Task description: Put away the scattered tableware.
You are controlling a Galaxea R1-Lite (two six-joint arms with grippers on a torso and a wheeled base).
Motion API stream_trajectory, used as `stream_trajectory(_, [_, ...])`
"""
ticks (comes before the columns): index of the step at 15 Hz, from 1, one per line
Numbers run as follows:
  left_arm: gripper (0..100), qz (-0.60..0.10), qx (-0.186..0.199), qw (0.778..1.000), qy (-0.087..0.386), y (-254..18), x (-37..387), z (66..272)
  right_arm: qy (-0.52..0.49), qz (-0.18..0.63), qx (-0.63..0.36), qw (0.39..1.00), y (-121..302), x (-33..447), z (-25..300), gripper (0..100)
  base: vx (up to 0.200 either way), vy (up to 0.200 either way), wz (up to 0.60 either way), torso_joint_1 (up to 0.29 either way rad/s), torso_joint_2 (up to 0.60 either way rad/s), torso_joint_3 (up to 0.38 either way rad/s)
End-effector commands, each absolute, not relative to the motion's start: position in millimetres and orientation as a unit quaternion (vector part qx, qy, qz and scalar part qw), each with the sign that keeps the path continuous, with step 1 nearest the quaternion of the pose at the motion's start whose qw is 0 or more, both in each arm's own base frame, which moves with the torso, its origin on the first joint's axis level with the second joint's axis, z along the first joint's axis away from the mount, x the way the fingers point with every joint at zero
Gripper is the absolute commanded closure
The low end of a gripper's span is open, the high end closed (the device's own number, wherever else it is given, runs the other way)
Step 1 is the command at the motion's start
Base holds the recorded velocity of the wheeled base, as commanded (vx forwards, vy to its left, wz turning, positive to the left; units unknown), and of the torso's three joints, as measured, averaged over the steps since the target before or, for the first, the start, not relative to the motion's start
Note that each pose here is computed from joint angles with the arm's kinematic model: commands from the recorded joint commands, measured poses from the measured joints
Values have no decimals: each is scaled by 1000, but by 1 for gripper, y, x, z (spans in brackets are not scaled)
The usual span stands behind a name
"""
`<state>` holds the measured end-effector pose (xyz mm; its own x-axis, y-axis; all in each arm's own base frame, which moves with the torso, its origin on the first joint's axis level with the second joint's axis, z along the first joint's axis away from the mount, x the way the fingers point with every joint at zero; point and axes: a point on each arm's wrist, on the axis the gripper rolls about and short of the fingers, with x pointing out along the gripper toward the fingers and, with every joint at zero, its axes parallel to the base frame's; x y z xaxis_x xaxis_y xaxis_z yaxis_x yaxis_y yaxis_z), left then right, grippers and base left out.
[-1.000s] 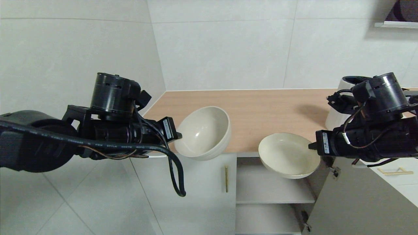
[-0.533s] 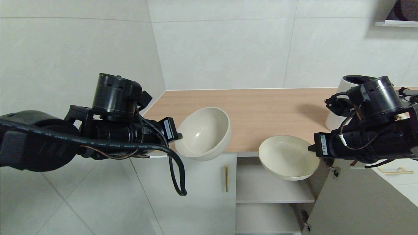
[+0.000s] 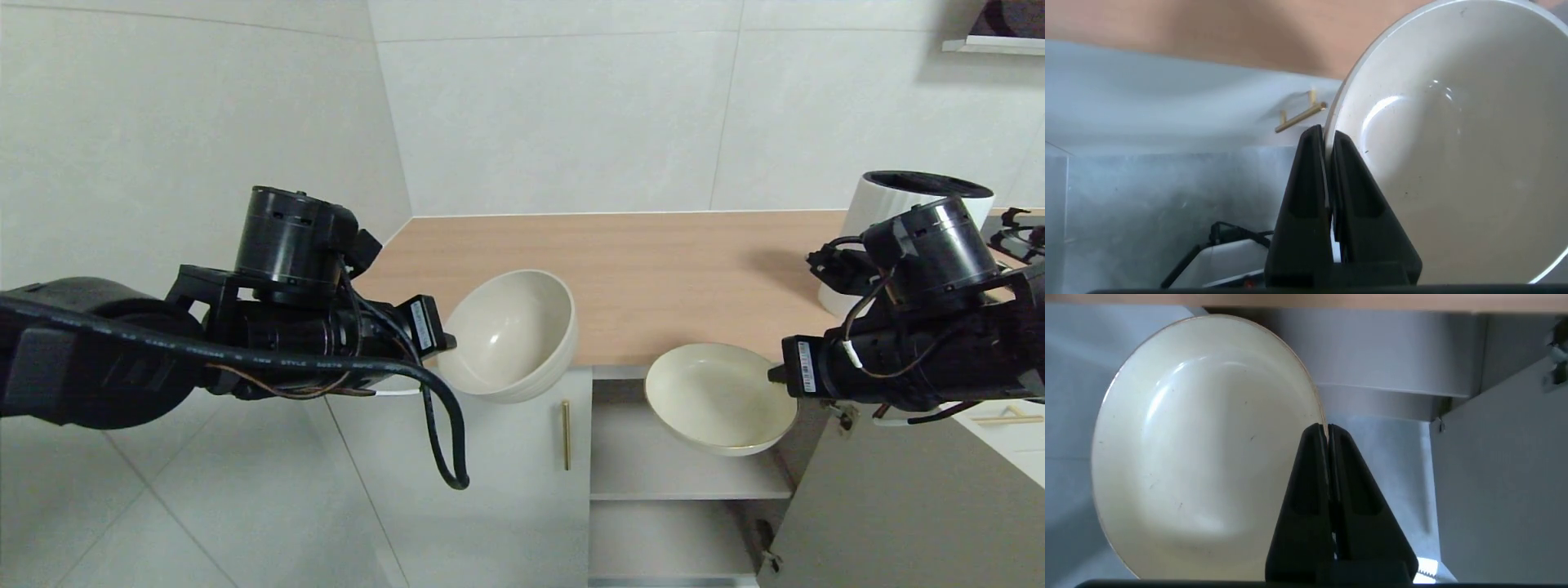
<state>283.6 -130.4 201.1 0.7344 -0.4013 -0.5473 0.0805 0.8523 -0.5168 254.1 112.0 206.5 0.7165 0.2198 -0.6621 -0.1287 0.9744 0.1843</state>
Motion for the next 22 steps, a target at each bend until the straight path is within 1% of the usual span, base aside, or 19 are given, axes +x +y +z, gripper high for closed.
stream_trajectory(1, [100, -133, -237, 900, 340, -131, 284, 200, 367, 95, 62, 923, 113, 255, 205, 100, 0, 0, 0, -193, 461, 266])
stream_trajectory(10, [100, -142, -239, 897, 343, -131, 284, 201, 369, 94, 60, 923, 113, 256, 204, 100, 0, 0, 0, -185, 475, 287])
stream_trajectory(16, [100, -142, -239, 897, 343, -131, 284, 201, 370, 93, 61, 922, 113, 256, 203, 100, 0, 0, 0, -136, 448, 306])
stream_trajectory(22, [100, -142, -239, 897, 343, -131, 284, 201, 373, 93, 60, 921, 114, 258, 201, 100, 0, 0, 0, -16, 80, 62])
